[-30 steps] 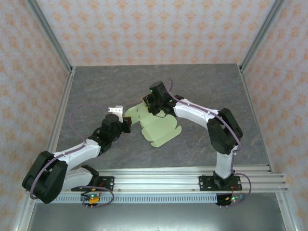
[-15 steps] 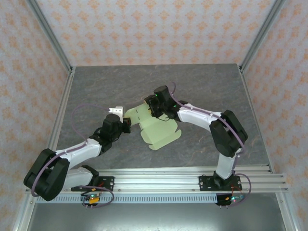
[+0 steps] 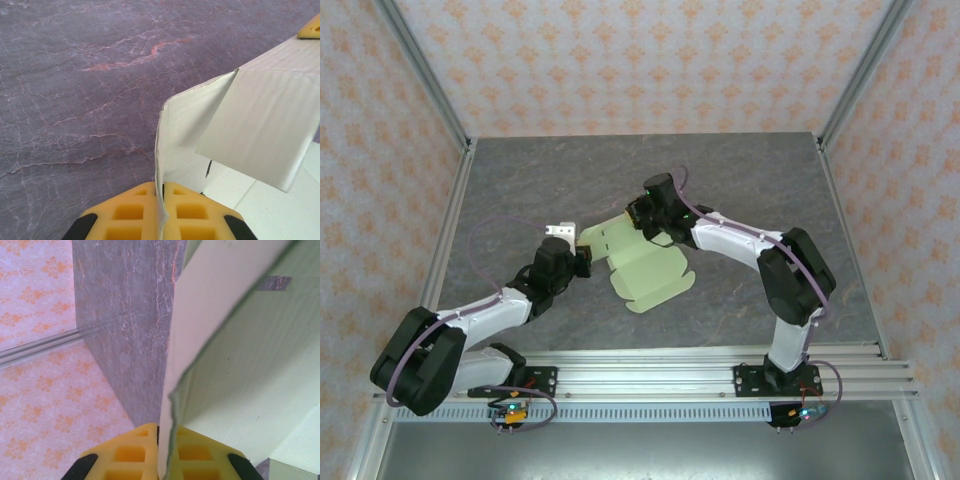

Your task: Fold the paper box

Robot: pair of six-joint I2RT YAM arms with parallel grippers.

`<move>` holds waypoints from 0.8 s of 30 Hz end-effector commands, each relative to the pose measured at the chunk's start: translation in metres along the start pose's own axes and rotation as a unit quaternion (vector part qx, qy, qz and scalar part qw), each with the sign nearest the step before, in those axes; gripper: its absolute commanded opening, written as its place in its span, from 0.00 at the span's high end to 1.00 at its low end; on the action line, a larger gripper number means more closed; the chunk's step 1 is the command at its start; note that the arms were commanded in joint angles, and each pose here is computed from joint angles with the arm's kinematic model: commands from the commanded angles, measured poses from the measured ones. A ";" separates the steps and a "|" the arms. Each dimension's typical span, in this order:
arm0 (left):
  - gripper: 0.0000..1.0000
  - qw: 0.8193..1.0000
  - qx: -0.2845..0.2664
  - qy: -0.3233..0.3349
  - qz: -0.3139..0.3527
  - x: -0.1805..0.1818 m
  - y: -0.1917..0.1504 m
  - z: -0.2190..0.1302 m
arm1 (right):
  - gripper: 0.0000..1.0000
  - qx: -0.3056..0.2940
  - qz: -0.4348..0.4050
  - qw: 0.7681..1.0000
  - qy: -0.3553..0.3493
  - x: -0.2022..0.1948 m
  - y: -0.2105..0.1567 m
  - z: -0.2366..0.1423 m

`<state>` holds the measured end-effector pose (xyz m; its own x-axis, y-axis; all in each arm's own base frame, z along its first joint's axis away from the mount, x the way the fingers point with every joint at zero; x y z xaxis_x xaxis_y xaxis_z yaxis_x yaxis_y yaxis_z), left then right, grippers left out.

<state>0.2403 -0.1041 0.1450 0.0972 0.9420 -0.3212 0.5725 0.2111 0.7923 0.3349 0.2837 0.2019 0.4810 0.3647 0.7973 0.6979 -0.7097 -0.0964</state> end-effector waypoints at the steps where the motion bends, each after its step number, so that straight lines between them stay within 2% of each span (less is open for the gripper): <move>1: 0.71 1.000 -0.021 0.015 -0.007 0.001 0.004 -0.002 | 0.92 0.016 -0.020 0.999 0.048 0.010 -0.003 -0.004; 3: 0.54 1.000 -0.027 0.007 -0.007 0.000 0.007 -0.008 | 0.95 0.029 -0.049 0.994 0.090 0.014 -0.003 -0.005; 5: 0.48 0.999 -0.038 0.014 -0.002 0.003 0.007 -0.016 | 0.96 0.039 -0.077 0.989 0.120 0.015 -0.001 -0.008; 7: 0.36 0.998 -0.058 0.029 -0.010 0.008 0.005 -0.024 | 0.95 0.035 -0.116 0.981 0.152 0.016 0.000 -0.016; 9: 0.31 0.996 -0.083 0.029 -0.018 0.011 0.005 -0.033 | 0.95 0.023 -0.154 0.975 0.161 0.009 0.002 -0.022; 15: 0.26 0.992 -0.118 0.031 -0.020 0.014 0.008 -0.046 | 0.96 0.037 -0.187 0.961 0.199 -0.006 0.009 -0.019; 21: 0.25 0.995 -0.092 0.022 -0.002 0.010 0.008 -0.037 | 0.96 0.074 -0.148 0.955 0.246 -0.021 0.019 -0.006; 24: 0.25 0.997 -0.072 0.015 0.003 0.006 0.009 -0.029 | 0.95 0.079 -0.137 0.958 0.239 -0.029 0.022 0.002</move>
<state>0.2139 -0.0837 0.1564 0.0488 0.9487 -0.3123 0.4578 0.2567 0.8512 0.3350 0.2573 0.1730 0.0512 0.2571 0.9650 0.8416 -0.5313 0.0969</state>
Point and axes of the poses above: each hand's point on the last joint's axis, 136 mm out from that joint toward the fingers, its own z axis out along the fingers, its own x axis along the line the jaws close on, y = z × x, the point moved 10 cm from there along -z, back along the fingers, and after that the axes turned 2 degrees about -z, right-handed, at the moved point
